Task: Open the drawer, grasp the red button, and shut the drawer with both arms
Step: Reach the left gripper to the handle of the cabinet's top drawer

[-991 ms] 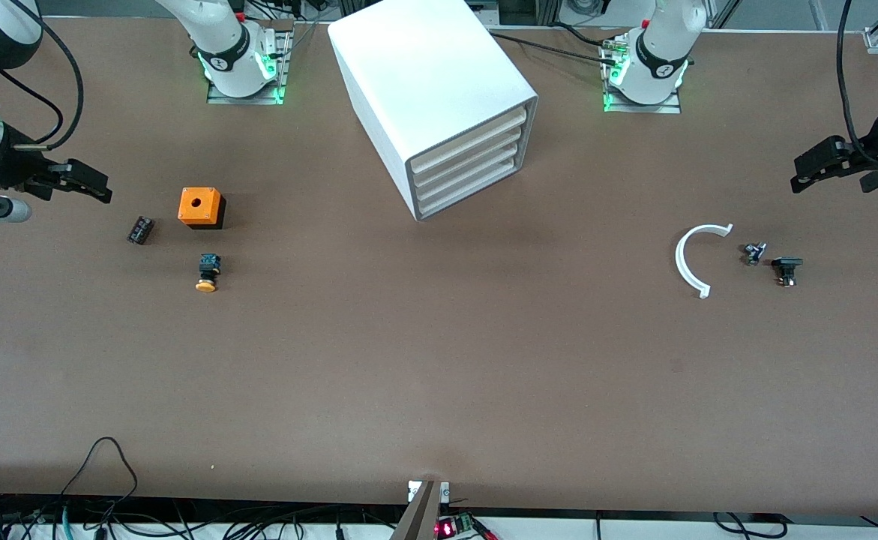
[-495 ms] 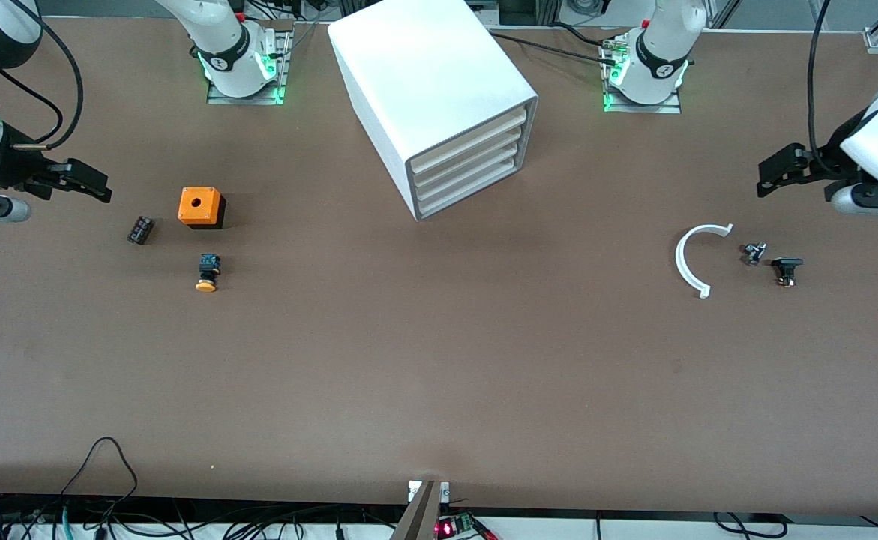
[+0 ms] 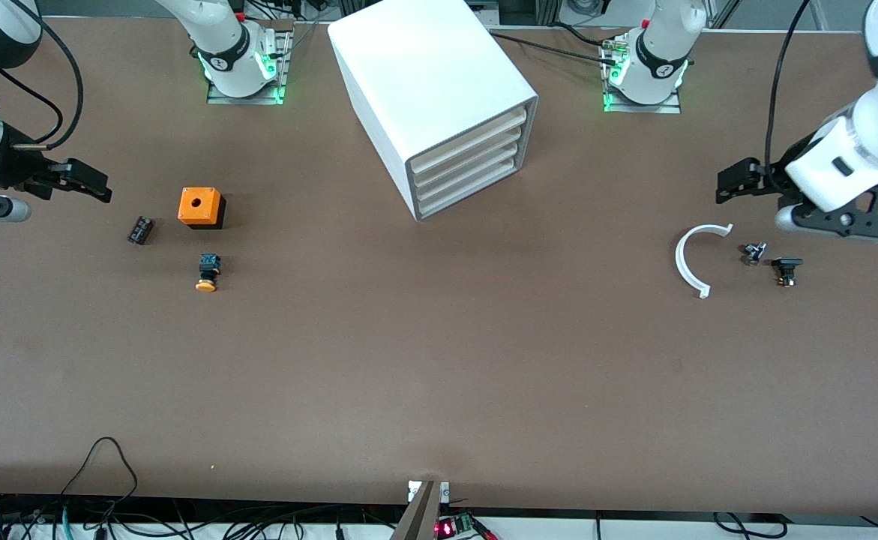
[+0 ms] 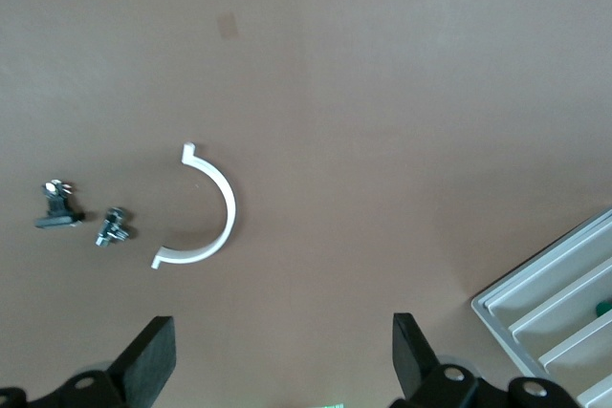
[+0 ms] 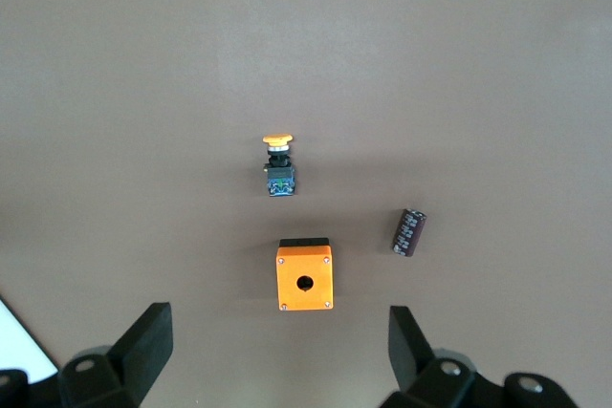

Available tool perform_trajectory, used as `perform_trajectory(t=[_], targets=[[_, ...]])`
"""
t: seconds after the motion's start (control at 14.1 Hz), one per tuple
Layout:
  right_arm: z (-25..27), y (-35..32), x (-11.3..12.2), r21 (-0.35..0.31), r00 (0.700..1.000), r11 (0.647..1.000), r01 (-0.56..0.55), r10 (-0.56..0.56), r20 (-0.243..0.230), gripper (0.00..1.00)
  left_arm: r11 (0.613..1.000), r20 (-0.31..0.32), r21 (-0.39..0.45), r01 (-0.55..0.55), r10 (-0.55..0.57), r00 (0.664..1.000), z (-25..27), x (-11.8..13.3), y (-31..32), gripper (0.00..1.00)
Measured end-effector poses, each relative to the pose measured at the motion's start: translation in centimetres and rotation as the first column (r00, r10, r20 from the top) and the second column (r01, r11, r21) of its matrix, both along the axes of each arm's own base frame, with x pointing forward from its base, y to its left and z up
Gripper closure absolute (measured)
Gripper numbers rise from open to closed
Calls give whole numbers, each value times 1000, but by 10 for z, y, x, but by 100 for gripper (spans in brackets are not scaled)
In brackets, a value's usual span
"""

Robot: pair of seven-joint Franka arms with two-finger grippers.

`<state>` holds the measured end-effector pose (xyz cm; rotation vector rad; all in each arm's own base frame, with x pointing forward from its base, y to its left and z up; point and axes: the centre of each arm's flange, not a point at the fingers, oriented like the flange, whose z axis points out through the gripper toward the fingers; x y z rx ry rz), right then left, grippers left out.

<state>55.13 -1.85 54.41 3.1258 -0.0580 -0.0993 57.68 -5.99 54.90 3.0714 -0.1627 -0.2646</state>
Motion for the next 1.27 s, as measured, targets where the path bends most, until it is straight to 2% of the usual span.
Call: perform_trajectory(t=[0.14,0.21,0.35,0.5,0.57,0.78,0.92,1.06,1.27], targets=[[0,0,0,0,1000,1000,0,0,0,0,1000,-73,-18,-1,-1,997,-38,7,-4,0],[0,0,0,0,1000,1000,0,0,0,0,998,-115,-56,-10,3,993,-58,9,-8,0],[0,0,0,0,1000,1000,0,0,0,0,982,-236,-178,-61,18,972,-111,3,-24,0],[0,0,0,0,1000,1000,0,0,0,0,933,-337,-334,-135,15,941,-169,-11,-43,0],[0,0,0,0,1000,1000,0,0,0,0,900,-360,-410,-148,-11,933,-196,-20,-51,0],[0,0,0,0,1000,1000,0,0,1,0,797,-359,-593,-115,-134,924,-257,-51,-82,0],[1,0,0,0,1000,1000,0,0,1,0,726,-369,-674,-132,-176,912,-281,-72,-108,0],[1,0,0,0,1000,1000,0,0,2,0,676,-379,-723,-146,-210,901,-300,-96,-134,0],[1,0,0,0,1000,1000,-1,1,3,0,636,-410,-750,-180,-233,882,-318,-135,-175,1]])
